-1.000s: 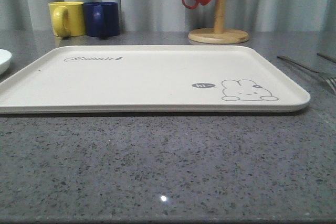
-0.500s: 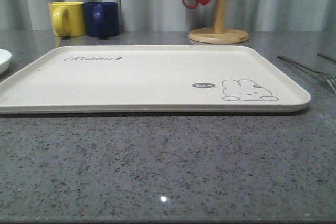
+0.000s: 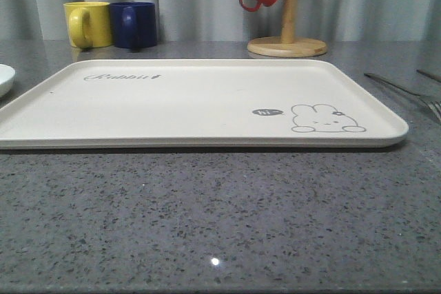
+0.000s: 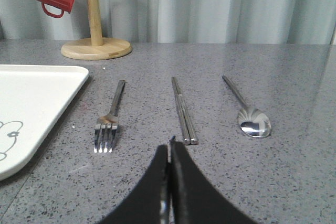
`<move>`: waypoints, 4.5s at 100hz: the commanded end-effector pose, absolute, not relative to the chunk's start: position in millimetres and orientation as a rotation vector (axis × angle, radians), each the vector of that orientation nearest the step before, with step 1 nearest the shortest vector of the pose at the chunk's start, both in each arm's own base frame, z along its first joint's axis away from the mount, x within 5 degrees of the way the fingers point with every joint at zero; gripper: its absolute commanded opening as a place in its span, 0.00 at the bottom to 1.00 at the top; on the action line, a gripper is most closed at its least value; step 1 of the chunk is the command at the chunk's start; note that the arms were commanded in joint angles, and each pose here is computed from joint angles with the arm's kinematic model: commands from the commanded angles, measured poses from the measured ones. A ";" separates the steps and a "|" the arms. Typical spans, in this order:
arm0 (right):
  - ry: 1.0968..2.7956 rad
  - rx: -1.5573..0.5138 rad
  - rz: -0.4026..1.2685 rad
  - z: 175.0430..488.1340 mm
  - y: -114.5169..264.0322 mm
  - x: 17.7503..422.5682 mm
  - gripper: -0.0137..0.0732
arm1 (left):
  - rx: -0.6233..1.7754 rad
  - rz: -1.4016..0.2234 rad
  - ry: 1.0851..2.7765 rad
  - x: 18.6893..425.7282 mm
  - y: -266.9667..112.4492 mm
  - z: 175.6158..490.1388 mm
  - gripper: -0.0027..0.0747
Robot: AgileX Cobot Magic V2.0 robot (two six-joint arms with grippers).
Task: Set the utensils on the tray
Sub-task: 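Grasp the white plate rim with the left gripper and lift it, then lower the plate onto the tray near the mugs and release, then withdraw the left gripper from the plate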
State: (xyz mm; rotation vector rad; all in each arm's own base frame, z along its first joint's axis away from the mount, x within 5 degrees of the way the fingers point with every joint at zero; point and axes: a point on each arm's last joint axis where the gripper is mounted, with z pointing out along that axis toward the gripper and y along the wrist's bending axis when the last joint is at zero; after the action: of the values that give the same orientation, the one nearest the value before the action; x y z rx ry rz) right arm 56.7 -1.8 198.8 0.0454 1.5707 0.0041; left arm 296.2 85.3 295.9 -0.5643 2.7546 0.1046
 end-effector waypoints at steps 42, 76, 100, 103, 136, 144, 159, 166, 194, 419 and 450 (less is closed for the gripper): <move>1.476 0.033 -0.001 206.0 -1.2 55.0 0.09 | -0.642 0.023 2.773 325.9 94.1 282.0 0.33; 1.476 0.033 -0.001 206.0 -1.2 55.0 0.09 | -0.646 0.022 2.788 329.3 95.1 275.1 0.01; 1.476 0.033 -0.001 206.0 -1.2 55.0 0.09 | -0.641 -0.054 2.674 331.6 90.5 314.0 0.01; 1.476 0.033 -0.001 206.0 -1.2 55.0 0.09 | -0.631 -0.073 2.651 330.8 88.9 321.8 0.01; 1.476 0.033 -0.001 206.0 -1.2 55.0 0.09 | -0.332 -0.348 2.484 324.2 39.0 378.4 0.01; 1.476 0.033 -0.001 206.0 -1.2 55.0 0.09 | -0.238 -0.390 2.520 326.6 15.3 375.8 0.01; 1.476 0.033 -0.001 206.0 -1.2 55.0 0.09 | -0.044 -0.440 2.573 333.7 -31.2 364.1 0.01; 1.476 0.033 -0.001 206.0 -1.2 55.0 0.09 | 0.020 -0.459 2.602 338.0 -48.9 355.5 0.01; 1.476 0.033 -0.001 206.0 -1.2 55.0 0.09 | 0.072 -0.448 2.713 360.5 -67.2 314.6 0.01; 1.471 0.027 -0.011 213.2 -1.4 53.7 0.09 | 0.031 -0.170 1.676 28.7 -4.7 330.8 0.01; 1.797 0.049 -0.064 255.1 -6.0 69.6 0.09 | 0.031 -0.170 1.674 28.2 -4.7 330.9 0.01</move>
State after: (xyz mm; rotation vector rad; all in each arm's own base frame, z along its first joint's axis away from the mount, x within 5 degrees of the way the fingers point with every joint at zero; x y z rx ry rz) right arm 59.5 -5.2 228.3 0.0569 1.7872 -0.0469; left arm 27.2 -4.1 316.5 0.0327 1.7615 -0.1517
